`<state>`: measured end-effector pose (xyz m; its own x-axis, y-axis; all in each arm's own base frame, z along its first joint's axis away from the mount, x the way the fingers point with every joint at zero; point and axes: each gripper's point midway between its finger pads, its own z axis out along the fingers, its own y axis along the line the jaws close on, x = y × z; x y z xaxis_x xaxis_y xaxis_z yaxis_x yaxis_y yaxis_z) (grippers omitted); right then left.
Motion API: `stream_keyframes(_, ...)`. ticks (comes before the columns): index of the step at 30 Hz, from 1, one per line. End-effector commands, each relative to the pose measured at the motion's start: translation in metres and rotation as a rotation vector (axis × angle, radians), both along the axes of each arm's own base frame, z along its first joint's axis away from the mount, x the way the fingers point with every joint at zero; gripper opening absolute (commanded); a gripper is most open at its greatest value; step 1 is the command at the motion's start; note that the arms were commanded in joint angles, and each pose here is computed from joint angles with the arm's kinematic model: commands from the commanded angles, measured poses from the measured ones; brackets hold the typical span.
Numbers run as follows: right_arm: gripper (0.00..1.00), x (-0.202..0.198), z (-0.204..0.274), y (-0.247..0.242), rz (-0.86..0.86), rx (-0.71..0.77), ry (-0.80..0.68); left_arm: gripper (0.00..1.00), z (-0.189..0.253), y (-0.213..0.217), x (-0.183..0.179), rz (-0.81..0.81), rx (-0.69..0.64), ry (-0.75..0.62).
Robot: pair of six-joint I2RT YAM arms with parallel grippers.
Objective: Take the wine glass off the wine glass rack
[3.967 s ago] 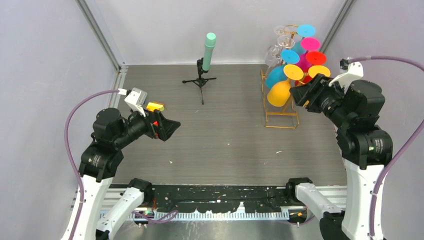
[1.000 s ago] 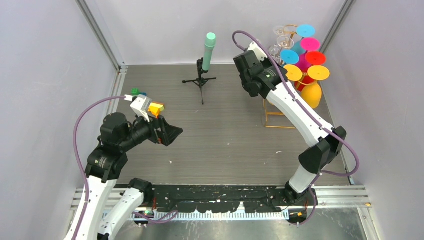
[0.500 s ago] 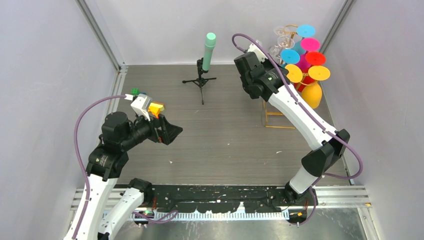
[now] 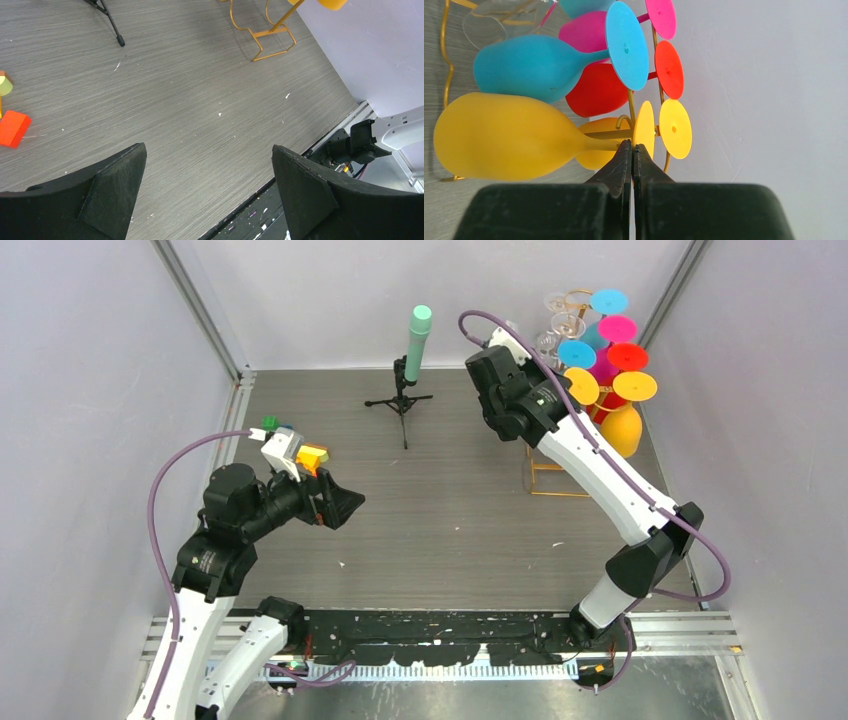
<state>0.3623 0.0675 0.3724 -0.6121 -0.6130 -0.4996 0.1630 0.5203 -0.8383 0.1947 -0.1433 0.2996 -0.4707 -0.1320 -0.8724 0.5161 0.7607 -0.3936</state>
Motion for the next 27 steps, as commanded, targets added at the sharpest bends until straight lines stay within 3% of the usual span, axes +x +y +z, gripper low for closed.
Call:
stream_keyframes(1,0.00,-0.011,0.035,-0.003,0.020,0.081,-0.108,1.00,0.005,0.001,0.006,0.014,-0.009,-0.027)
stream_keyframes(13,0.00,-0.010,0.051,-0.003,-0.005,0.029,-0.154,1.00,0.004,0.001,0.008,0.023,-0.008,-0.022)
stream_keyframes(27,0.00,0.003,0.024,0.022,0.118,0.083,-0.076,1.00,0.003,0.001,0.010,0.027,-0.008,-0.014)
